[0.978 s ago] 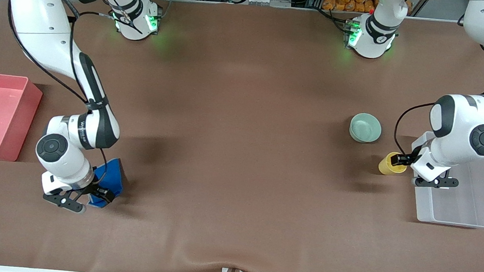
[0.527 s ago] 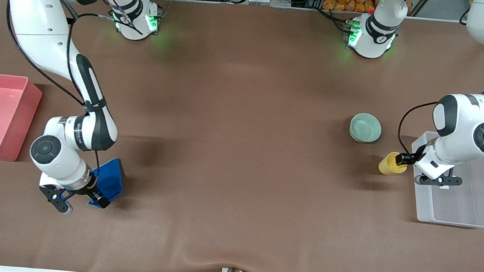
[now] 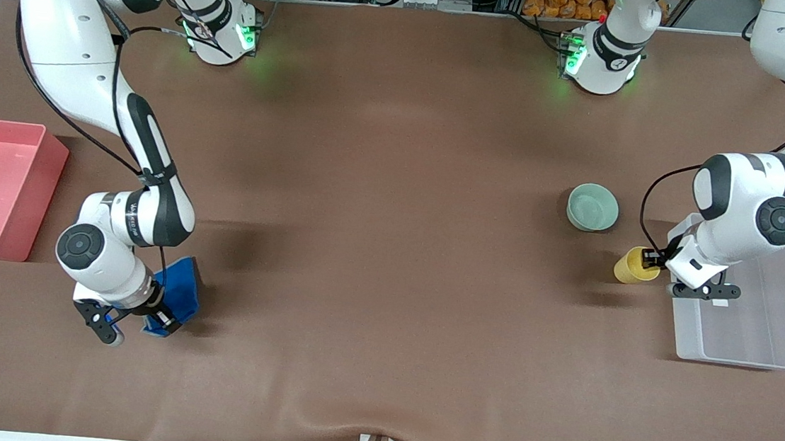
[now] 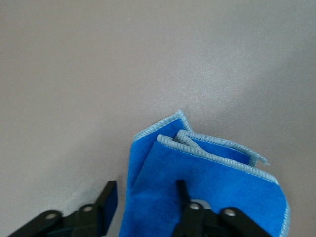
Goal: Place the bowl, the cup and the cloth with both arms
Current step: 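Lift the cloth toward the pink bin while the left gripper carries the cup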
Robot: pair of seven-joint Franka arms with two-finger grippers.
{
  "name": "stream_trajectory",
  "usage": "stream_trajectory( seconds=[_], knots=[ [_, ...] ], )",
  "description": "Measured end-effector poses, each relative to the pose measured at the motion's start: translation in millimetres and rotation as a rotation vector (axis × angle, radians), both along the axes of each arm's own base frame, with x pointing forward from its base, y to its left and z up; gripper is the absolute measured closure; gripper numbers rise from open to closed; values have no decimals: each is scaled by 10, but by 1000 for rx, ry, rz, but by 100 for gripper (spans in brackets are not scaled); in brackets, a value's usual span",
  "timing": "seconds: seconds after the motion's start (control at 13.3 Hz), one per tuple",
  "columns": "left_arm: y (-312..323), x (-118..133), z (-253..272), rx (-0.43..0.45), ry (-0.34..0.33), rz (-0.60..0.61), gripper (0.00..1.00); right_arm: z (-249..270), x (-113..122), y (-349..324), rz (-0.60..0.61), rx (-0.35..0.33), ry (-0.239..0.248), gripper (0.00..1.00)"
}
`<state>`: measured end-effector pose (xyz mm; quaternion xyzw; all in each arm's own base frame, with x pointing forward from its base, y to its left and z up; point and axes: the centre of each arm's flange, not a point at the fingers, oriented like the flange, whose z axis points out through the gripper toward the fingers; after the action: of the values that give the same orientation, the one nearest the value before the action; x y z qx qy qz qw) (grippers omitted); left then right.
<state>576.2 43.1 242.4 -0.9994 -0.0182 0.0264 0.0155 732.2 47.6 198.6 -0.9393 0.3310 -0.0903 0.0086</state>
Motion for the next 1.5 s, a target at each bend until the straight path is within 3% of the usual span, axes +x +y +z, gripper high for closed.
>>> stream_trajectory(
  seconds=[0.08, 0.15, 0.23, 0.38, 0.53, 0.68, 0.9, 1.05, 1.28, 1.5],
  knots=[
    [0, 2, -24, 0, -1, 0, 84, -26, -5, 0, 0, 0, 3, 60],
    [-5, 5, -32, 0, -3, -2, 96, -55, -9, 0, 0, 0, 6, 60],
    [-8, 13, -18, 0, -7, -2, 97, -79, -12, 0, 0, 0, 8, 70],
    [29, 72, 65, 3, -31, 3, 97, -104, -15, 0, 0, 0, 9, 74],
    [168, 186, 351, 13, -57, 25, 97, -103, -15, 0, 1, 0, 9, 93],
    [362, 339, 869, 22, -22, 52, 97, -101, -13, 2, 2, -1, 8, 99],
    [719, 543, 1717, -10, -21, 73, 97, -64, 11, 11, 4, 0, -3, 99],
    [1084, 527, 1903, -50, -47, 70, 97, 59, 68, 46, 8, 3, -22, 99],
    [1579, 447, 1634, -88, -22, 69, 97, 458, 108, 75, 9, -1, -8, 99],
    [1597, 645, 1171, -108, 16, 75, 97, 1064, 63, 114, 21, -8, 13, 99]
  ],
)
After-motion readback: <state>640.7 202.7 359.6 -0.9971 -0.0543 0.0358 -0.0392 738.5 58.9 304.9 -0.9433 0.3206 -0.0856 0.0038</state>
